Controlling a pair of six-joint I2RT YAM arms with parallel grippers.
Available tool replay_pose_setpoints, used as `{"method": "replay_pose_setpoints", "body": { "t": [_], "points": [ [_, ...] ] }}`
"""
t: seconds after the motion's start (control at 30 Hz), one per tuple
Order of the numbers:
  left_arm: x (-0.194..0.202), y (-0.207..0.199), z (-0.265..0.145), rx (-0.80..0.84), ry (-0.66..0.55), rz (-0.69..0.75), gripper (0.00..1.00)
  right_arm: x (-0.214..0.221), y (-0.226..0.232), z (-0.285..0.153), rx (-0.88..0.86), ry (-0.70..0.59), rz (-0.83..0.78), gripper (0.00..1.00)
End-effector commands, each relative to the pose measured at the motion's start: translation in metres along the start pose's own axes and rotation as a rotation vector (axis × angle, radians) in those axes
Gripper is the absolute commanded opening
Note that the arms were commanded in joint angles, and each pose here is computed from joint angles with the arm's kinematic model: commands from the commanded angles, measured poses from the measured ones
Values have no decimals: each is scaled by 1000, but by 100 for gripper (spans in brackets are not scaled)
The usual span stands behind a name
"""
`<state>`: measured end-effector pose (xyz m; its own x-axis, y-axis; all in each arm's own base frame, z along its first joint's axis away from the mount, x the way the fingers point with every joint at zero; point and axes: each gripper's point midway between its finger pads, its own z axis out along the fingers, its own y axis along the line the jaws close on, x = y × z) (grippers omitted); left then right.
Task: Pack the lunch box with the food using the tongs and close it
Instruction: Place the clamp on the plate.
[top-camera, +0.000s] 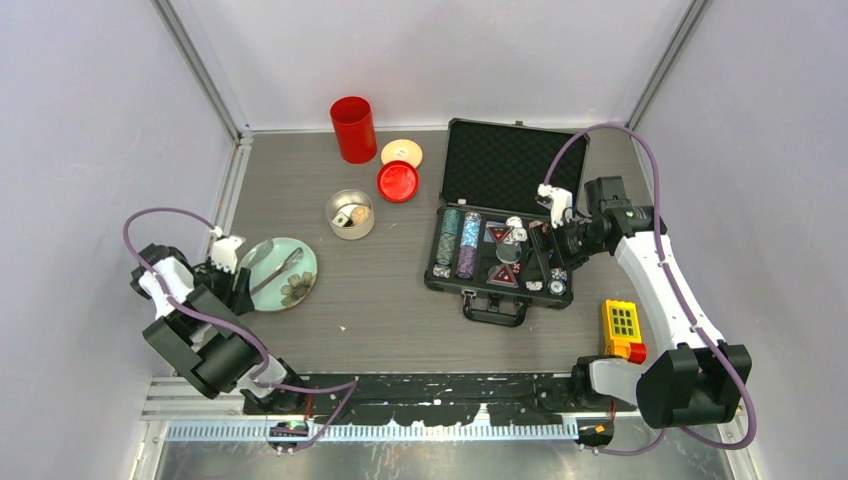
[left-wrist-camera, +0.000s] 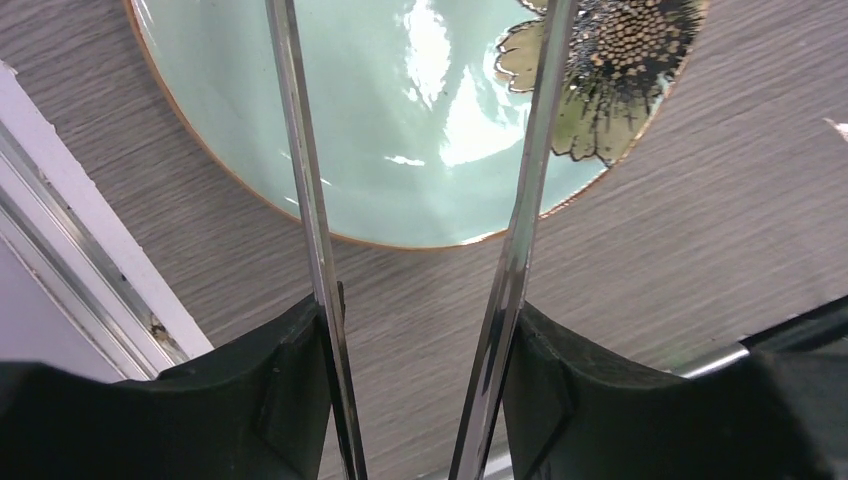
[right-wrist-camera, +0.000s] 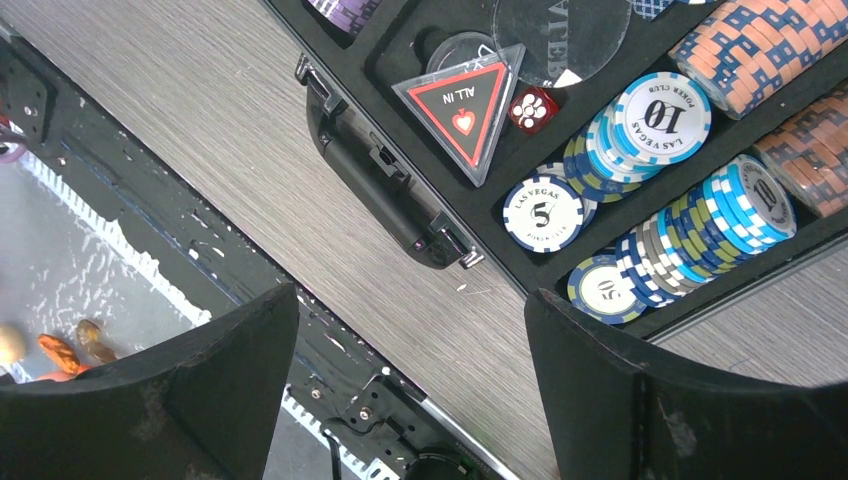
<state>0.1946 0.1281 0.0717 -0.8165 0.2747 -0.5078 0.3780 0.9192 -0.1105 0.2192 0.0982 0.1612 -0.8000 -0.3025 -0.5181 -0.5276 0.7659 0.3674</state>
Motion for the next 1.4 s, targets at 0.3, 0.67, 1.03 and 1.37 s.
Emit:
{"method": "replay_pose_setpoints", "body": {
  "t": [0.3,0.67,1.03,1.37],
  "points": [
    [17,22,34,-36,-5,70,61,-22,4,-8,-4,-64,6,88],
    [22,17,38,-23,-3,75,68,-23,5,-10,1,-62,16,88],
    [22,13,35,-26,-5,99,74,-25,6,-14,9,-69,10,88],
    [13,3,16,-43,-17,130,84,-24,8,-17,10,-73,7,88]
  ]
}}
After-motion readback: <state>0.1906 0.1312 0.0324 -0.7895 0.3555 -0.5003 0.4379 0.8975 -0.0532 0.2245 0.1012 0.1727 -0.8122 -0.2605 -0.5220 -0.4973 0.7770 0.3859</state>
